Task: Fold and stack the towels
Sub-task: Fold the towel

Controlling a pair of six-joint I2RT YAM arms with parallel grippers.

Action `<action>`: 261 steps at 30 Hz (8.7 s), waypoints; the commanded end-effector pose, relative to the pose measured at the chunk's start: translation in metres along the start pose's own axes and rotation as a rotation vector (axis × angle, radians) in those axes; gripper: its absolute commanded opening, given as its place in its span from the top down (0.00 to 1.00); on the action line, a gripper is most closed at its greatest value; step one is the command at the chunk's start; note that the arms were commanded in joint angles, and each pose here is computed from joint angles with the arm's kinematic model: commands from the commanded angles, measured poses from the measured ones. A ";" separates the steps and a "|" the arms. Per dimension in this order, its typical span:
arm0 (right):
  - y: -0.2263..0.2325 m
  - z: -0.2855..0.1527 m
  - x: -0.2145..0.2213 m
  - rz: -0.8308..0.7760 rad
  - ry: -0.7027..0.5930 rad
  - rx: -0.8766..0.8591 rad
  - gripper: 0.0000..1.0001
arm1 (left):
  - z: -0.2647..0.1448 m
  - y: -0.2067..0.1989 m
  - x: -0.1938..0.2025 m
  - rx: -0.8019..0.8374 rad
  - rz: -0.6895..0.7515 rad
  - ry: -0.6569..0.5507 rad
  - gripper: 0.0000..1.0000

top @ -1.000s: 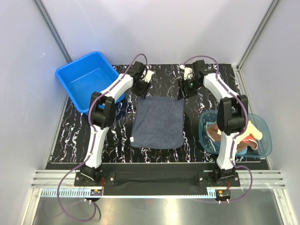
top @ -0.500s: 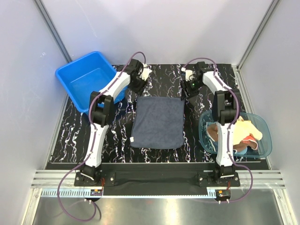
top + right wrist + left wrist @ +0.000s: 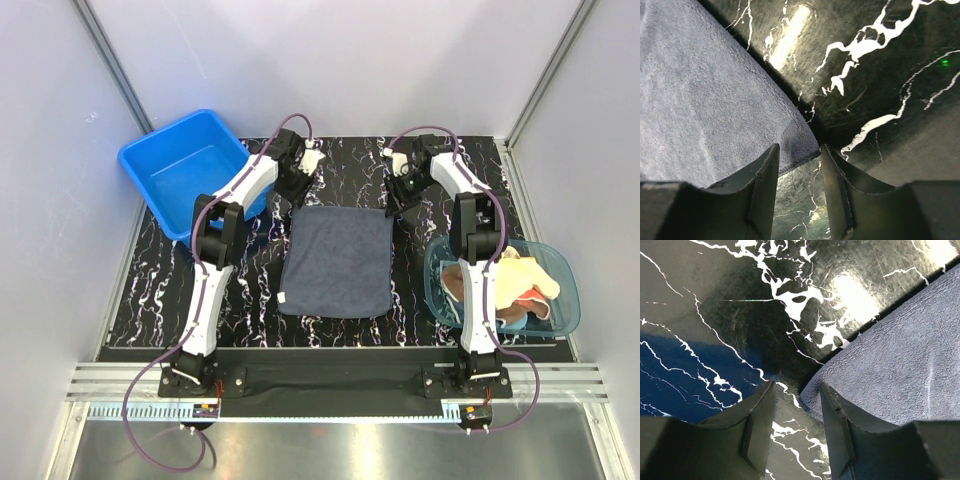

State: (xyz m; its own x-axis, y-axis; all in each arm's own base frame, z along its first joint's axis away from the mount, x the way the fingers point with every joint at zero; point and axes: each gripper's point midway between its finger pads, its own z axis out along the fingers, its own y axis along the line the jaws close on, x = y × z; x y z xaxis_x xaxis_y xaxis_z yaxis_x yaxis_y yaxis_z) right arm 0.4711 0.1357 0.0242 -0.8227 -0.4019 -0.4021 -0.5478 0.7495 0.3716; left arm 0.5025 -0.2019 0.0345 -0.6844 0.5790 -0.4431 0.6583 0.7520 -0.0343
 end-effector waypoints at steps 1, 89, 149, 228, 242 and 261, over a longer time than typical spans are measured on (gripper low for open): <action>0.007 -0.007 -0.010 -0.032 -0.031 -0.039 0.54 | -0.012 -0.001 -0.019 0.011 0.041 -0.060 0.55; 0.105 -0.224 -0.067 -0.205 -0.657 0.192 1.00 | -0.221 -0.072 -0.069 -0.098 0.142 -0.410 1.00; -0.017 -0.110 -0.072 -0.317 -0.655 0.407 1.00 | -0.129 -0.008 -0.051 -0.368 0.143 -0.381 1.00; 0.043 -0.058 0.068 0.587 -0.221 0.207 0.73 | -0.093 -0.124 0.054 -0.078 -0.538 -0.260 0.48; 0.045 -0.052 0.084 0.621 -0.181 0.204 0.71 | -0.043 -0.116 0.106 -0.161 -0.560 -0.083 0.83; 0.058 -0.068 -0.007 0.495 -0.299 0.007 0.74 | -0.116 -0.099 0.022 -0.202 -0.514 -0.258 0.49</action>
State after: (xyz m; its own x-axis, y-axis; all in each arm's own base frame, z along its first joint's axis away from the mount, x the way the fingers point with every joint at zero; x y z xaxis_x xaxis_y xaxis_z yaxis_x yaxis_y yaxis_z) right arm 0.4214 0.1287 0.1063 -0.8932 0.2070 -0.3992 -0.0307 0.8576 0.5134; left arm 0.3594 -0.2038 0.0787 -0.8678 0.0554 -0.4938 0.1000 0.9929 -0.0643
